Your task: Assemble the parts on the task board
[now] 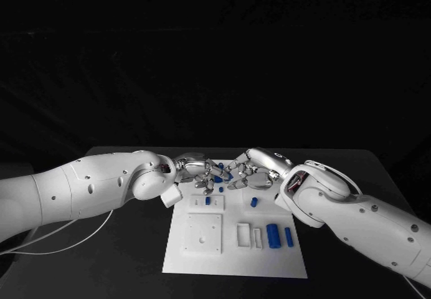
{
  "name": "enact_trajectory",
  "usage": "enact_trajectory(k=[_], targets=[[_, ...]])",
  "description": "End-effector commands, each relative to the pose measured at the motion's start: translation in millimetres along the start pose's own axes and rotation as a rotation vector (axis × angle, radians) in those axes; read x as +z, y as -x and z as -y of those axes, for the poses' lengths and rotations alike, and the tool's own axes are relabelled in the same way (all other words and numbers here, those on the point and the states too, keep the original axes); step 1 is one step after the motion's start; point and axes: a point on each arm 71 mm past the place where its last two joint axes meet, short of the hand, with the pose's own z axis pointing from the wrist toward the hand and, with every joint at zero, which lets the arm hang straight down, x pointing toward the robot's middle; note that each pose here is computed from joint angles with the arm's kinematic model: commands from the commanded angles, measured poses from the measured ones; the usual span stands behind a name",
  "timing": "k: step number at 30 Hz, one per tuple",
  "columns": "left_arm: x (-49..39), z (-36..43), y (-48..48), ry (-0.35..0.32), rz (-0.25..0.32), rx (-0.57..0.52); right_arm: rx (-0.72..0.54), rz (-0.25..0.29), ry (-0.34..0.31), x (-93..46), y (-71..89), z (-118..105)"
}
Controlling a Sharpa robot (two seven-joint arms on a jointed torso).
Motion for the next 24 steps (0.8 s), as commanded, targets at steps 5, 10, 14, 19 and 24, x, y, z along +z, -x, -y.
enact_trajectory(k=[5,10,14,19,24], targets=[[-0.2,1.3,1.4,-0.012,0.025,0.002,-0.008,-0.008,0.006,-0.3,-1.5,-0.3],[-0.6,1.3,3.2,-0.010,0.061,-0.006,-0.004,0.013,0.009,-0.9,-0.1,1.3],[-1.1,0.4,5.6,-0.003,0.087,-0.017,-0.004,0.020,0.006,-1.5,0.7,2.9],[-2.0,-0.6,9.2,0.000,0.116,-0.054,-0.006,0.023,-0.004,-2.1,0.7,6.1],[-2.5,-1.3,11.1,0.003,0.132,-0.071,-0.009,0.017,-0.013,-2.2,-1.1,8.1]])
